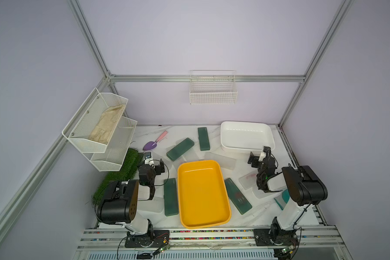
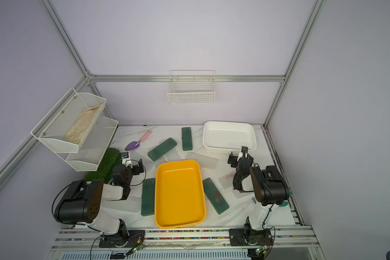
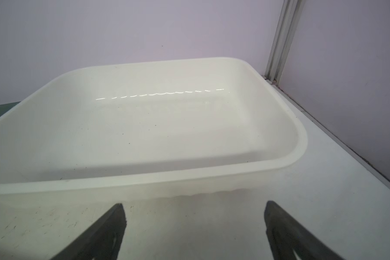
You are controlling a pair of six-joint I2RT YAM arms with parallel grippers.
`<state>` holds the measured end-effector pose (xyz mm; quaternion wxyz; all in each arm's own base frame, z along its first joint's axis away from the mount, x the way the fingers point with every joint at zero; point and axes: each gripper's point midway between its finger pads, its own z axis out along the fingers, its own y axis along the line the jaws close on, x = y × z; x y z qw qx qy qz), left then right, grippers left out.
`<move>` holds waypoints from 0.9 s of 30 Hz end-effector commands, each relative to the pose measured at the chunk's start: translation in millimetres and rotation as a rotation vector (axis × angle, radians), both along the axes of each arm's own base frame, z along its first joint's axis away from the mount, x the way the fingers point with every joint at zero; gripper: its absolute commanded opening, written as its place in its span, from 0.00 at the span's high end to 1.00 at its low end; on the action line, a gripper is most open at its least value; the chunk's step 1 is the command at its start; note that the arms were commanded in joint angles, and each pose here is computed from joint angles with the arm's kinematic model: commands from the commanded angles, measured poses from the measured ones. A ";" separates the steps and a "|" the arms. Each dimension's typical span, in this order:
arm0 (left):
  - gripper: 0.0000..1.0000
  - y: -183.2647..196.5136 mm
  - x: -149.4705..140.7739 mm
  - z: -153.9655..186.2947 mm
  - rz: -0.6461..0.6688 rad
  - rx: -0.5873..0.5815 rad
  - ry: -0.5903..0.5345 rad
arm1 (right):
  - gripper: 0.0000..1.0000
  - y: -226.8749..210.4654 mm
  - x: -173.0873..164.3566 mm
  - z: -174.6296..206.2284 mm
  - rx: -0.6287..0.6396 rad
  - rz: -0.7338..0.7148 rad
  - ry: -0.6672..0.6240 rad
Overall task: Place the pencil cases by color into the storage box
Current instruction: Pick up the pencil case from the center of the board.
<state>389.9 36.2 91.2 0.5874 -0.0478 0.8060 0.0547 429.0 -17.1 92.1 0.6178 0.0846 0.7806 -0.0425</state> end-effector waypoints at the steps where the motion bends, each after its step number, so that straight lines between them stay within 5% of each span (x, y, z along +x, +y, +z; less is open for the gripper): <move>1: 0.00 0.4 10.9 21.4 0.002 0.021 -0.065 | 0.03 -0.5 1.3 6.0 0.008 -0.009 -0.032; 27: 0.00 -0.5 11.6 21.1 0.000 0.021 -0.059 | 0.03 -0.5 1.2 6.0 0.008 -0.009 -0.032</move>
